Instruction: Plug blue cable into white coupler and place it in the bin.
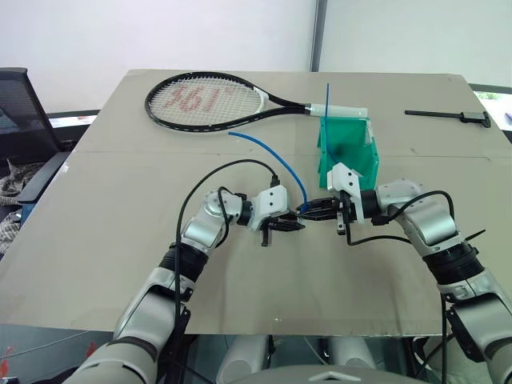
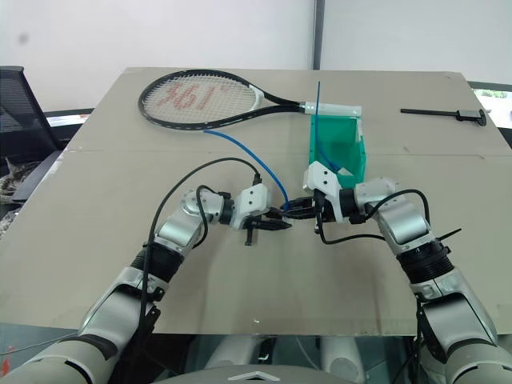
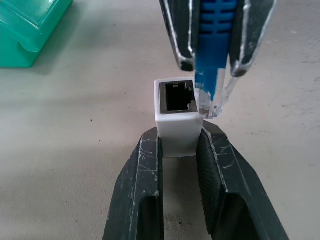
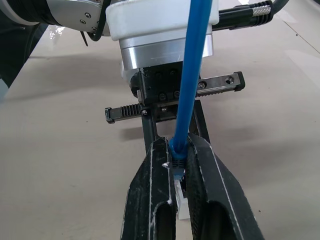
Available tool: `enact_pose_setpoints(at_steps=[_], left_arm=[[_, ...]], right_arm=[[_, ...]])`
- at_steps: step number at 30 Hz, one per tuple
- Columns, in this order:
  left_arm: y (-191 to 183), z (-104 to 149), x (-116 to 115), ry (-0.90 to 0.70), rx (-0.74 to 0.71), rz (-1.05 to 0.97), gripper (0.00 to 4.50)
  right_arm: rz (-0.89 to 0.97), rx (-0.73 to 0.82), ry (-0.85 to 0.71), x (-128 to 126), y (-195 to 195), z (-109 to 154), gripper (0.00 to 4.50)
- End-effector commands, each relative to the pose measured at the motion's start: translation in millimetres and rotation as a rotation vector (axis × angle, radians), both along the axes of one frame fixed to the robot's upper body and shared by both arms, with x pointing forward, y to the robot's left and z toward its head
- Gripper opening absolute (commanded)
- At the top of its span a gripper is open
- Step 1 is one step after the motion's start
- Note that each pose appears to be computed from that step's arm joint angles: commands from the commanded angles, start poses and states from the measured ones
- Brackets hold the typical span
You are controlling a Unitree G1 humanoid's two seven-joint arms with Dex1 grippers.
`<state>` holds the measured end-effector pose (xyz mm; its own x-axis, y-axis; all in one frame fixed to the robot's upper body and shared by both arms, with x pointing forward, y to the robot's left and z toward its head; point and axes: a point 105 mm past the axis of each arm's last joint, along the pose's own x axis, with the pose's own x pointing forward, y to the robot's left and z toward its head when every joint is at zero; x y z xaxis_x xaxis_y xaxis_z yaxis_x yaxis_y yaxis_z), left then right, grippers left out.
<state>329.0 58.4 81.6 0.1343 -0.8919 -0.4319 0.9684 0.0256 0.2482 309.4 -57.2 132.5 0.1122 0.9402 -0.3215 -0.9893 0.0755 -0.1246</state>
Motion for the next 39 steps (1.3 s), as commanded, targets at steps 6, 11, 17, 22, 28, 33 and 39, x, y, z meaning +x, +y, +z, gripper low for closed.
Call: enact_pose_setpoints(at_steps=[6, 11, 17, 22, 28, 33, 39], left_arm=[[0.9, -1.0, 0.6, -0.008, 0.012, 0.004, 0.36], [1.4, -1.4, -0.2, -0.007, 0.012, 0.004, 0.36], [1.3, -1.3, -0.2, -0.007, 0.012, 0.005, 0.36], [0.7, -1.2, -0.1, -0.007, 0.011, 0.004, 0.36], [0.0, -1.0, 0.0, -0.008, 0.009, 0.004, 0.36], [-0.4, -0.9, 0.1, -0.009, 0.007, 0.004, 0.36], [-0.8, -0.8, 0.1, -0.011, 0.003, 0.008, 0.36]], right_arm=[[0.000, 0.058, -0.025, 8.2, 1.8, 17.4, 0.00], [-0.010, 0.059, -0.027, 11.4, -0.7, 19.8, 0.00], [-0.020, 0.036, -0.032, 14.5, -5.1, 16.5, 0.00], [-0.020, -0.003, -0.043, 16.0, -9.5, 10.4, 0.00], [-0.006, -0.040, -0.056, 16.5, -11.9, 6.9, 0.00], [0.041, -0.094, -0.053, 11.7, -9.5, -1.6, 0.00], [0.091, -0.202, -0.023, 6.1, -3.7, -19.9, 0.00]])
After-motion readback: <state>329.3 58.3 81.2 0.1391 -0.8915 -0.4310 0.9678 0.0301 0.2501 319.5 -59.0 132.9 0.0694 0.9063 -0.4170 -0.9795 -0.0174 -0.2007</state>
